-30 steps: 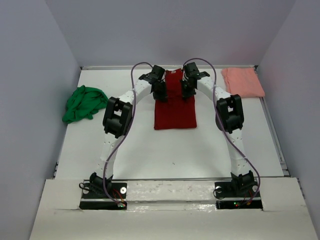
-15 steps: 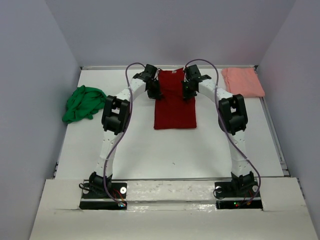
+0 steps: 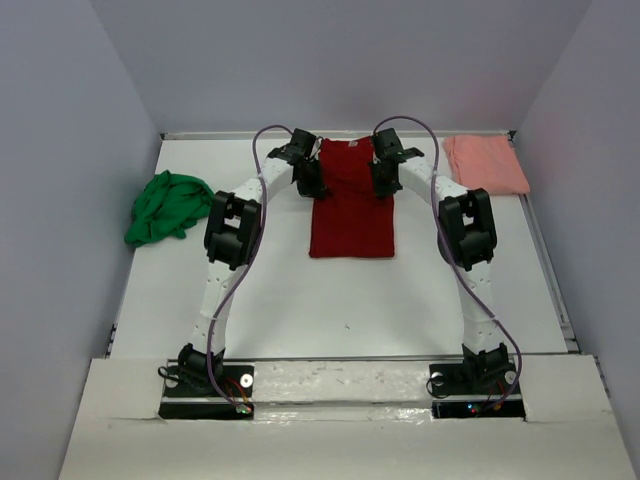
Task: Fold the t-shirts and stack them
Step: Fold the tshirt
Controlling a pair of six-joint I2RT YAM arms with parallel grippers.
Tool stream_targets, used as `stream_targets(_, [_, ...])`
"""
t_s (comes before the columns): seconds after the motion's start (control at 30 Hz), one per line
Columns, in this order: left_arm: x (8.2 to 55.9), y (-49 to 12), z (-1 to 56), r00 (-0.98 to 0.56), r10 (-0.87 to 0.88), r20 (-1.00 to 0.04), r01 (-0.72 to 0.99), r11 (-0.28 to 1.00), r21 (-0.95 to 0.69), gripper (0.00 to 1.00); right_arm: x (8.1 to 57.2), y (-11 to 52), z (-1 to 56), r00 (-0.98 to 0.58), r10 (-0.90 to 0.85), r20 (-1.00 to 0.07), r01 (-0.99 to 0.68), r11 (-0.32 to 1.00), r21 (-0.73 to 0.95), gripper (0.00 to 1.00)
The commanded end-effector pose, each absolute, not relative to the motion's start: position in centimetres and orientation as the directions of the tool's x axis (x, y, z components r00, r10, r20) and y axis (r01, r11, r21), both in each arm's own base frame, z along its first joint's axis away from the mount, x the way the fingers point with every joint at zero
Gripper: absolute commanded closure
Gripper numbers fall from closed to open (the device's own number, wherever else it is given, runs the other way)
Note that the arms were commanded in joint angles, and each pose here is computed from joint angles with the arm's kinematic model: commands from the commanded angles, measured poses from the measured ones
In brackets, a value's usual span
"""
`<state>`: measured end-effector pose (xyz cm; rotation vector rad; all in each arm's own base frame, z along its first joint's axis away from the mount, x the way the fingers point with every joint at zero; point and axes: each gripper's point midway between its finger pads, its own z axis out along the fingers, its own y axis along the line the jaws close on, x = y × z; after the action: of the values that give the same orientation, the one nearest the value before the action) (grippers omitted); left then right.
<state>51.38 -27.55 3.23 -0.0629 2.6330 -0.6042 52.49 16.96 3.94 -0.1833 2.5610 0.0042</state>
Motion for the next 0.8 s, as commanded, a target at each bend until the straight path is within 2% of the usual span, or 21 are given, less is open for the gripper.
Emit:
stream_targets(0.0, [51.3, -26.0, 4.5, -0.894, -0.139, -0.425, 0.043, 0.919, -0.391, 1.00, 54.0, 14.9, 9.4, -0.764, -0.143, -0.629, -0.084, 0.989, -0.123, 0.84])
stream_targets(0.13, [51.0, -25.6, 5.7, -0.888, -0.142, -0.437, 0.040, 0.923, -0.382, 1.00, 53.9, 14.7, 12.8, -0.725, -0.136, -0.675, -0.075, 0.990, -0.119, 0.82])
stream_targets(0.33, [50.7, -24.5, 8.9, -0.861, -0.157, -0.484, 0.029, 0.934, -0.355, 1.00, 51.1, 12.2, 14.7, -0.752, -0.095, -0.653, 0.022, 0.985, -0.169, 0.81])
stream_targets(0.43, [49.5, -23.1, 12.2, -0.833, -0.181, -0.523, 0.004, 0.943, -0.333, 1.00, 48.3, 12.1, 15.3, -0.767, -0.061, -0.639, 0.019, 0.993, -0.119, 0.81])
stream_targets(0.47, [49.2, -22.5, 13.0, -0.822, -0.181, -0.540, -0.001, 0.948, -0.317, 1.00, 46.6, 12.1, 15.4, -0.776, -0.050, -0.629, 0.009, 0.996, -0.091, 0.79])
stream_targets(0.5, [48.8, -22.2, 13.6, -0.814, -0.179, -0.552, -0.001, 0.952, -0.308, 1.00, 45.6, 12.7, 15.3, -0.786, -0.031, -0.618, -0.005, 0.999, -0.044, 0.72])
stream_targets(0.53, [48.1, -21.5, 14.1, -0.816, -0.174, -0.552, -0.010, 0.958, -0.288, 0.95, 44.1, 14.8, 15.0, -0.805, -0.026, -0.593, -0.080, 0.995, 0.066, 0.49])
stream_targets(0.57, [47.2, -20.9, 15.2, -0.810, -0.168, -0.561, -0.009, 0.962, -0.274, 0.86, 43.2, 15.8, 15.1, -0.808, -0.019, -0.589, -0.118, 0.984, 0.130, 0.43])
stream_targets(0.6, [46.6, -19.7, 15.3, -0.809, -0.168, -0.563, -0.041, 0.972, -0.232, 0.70, 40.4, 17.3, 14.8, -0.836, -0.010, -0.549, -0.166, 0.957, 0.236, 0.36])
stream_targets(0.7, [43.1, -19.7, 16.2, -0.820, -0.154, -0.552, 0.022, 0.954, -0.298, 0.45, 37.8, 18.0, 15.2, -0.827, 0.018, -0.562, -0.198, 0.926, 0.320, 0.30])
stream_targets(0.73, [41.8, -20.1, 16.2, -0.831, -0.151, -0.536, 0.053, 0.937, -0.346, 0.36, 36.7, 18.0, 15.0, -0.830, 0.013, -0.558, -0.214, 0.916, 0.340, 0.25])
stream_targets(0.77, [39.5, -20.9, 15.8, -0.855, -0.145, -0.498, 0.112, 0.886, -0.451, 0.31, 35.2, 17.1, 14.6, -0.836, 0.027, -0.548, -0.204, 0.912, 0.357, 0.24])
